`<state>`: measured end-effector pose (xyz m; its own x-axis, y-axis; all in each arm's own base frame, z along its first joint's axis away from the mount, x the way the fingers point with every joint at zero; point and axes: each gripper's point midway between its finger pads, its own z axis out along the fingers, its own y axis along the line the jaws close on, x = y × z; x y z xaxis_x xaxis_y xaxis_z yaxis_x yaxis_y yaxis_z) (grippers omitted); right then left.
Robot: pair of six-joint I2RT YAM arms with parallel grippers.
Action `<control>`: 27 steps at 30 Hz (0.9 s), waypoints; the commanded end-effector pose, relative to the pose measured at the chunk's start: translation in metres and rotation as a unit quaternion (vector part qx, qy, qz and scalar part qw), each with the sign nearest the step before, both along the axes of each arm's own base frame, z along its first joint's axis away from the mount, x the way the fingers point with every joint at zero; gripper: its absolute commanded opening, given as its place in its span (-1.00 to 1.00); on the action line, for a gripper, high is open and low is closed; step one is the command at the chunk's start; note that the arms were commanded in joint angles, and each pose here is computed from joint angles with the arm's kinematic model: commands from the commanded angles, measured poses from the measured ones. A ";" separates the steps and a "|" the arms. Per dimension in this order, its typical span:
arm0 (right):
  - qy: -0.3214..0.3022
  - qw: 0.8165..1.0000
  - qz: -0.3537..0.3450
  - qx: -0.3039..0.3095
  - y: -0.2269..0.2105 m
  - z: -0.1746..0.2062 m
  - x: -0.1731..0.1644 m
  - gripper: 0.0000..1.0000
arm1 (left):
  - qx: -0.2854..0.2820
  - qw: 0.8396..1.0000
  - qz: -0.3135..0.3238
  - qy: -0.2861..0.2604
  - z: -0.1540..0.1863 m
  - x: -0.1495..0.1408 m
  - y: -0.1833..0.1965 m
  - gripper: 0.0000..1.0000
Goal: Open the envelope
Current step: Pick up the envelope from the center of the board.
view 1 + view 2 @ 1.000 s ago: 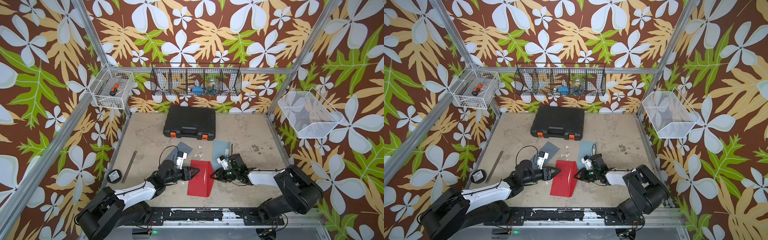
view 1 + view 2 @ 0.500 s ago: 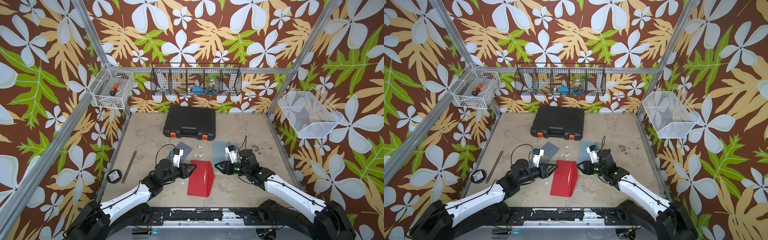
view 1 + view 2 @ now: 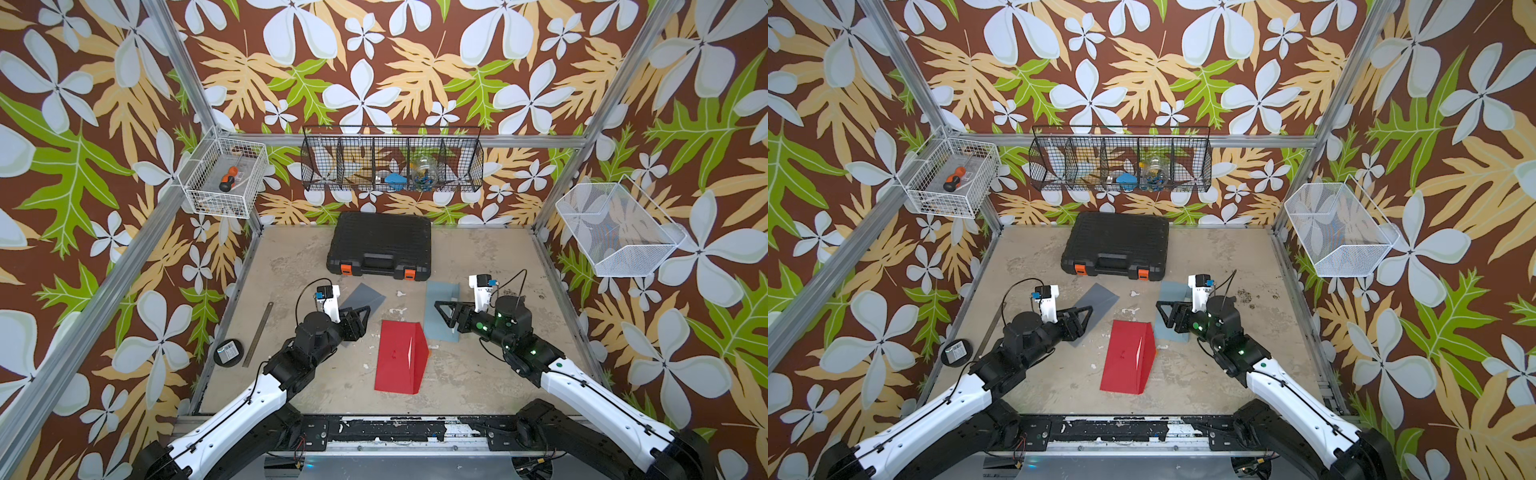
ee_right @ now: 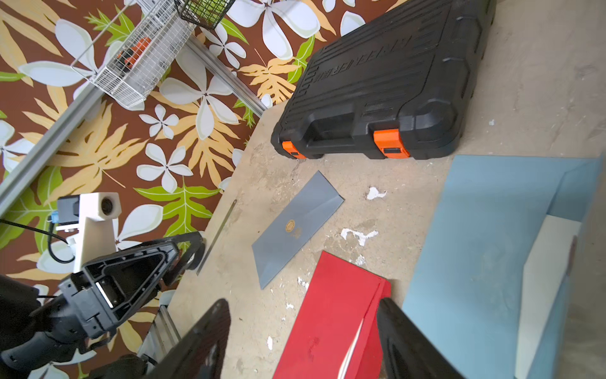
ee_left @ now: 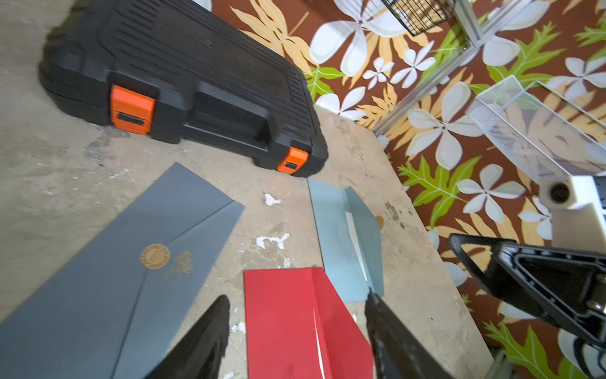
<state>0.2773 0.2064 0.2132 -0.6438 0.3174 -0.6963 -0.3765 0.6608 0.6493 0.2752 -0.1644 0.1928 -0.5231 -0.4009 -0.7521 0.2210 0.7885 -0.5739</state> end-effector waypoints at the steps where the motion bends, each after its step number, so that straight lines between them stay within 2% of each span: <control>1: -0.012 0.999 0.042 0.024 0.019 0.019 0.003 0.47 | 0.005 1.000 0.018 0.013 0.001 0.012 0.014 0.49; 7: 0.046 0.995 0.079 0.027 0.044 0.001 0.014 0.47 | -0.044 0.998 0.001 0.045 0.010 0.046 0.019 0.56; 11: 0.074 0.994 0.086 0.005 0.065 -0.013 0.022 0.47 | -0.050 0.997 0.001 0.059 0.011 0.070 0.023 0.58; 18: 0.112 0.989 0.079 -0.053 0.103 -0.042 0.039 0.50 | -0.064 0.992 0.019 0.110 -0.014 0.110 0.036 0.60; 22: 0.150 0.983 0.094 -0.053 0.128 -0.067 0.045 0.52 | -0.018 0.990 0.002 0.141 -0.049 0.126 0.040 0.61; 27: 0.191 0.975 0.101 -0.055 0.144 -0.098 0.052 0.48 | 0.057 0.973 -0.033 0.221 -0.112 0.134 0.042 0.58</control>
<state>0.3270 0.3421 0.1172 -0.8958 0.0878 -0.4357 -0.2611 0.6892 0.6759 0.4158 -0.1215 0.1030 -0.7674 -0.3923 -0.5072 -0.0163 0.8027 -0.5962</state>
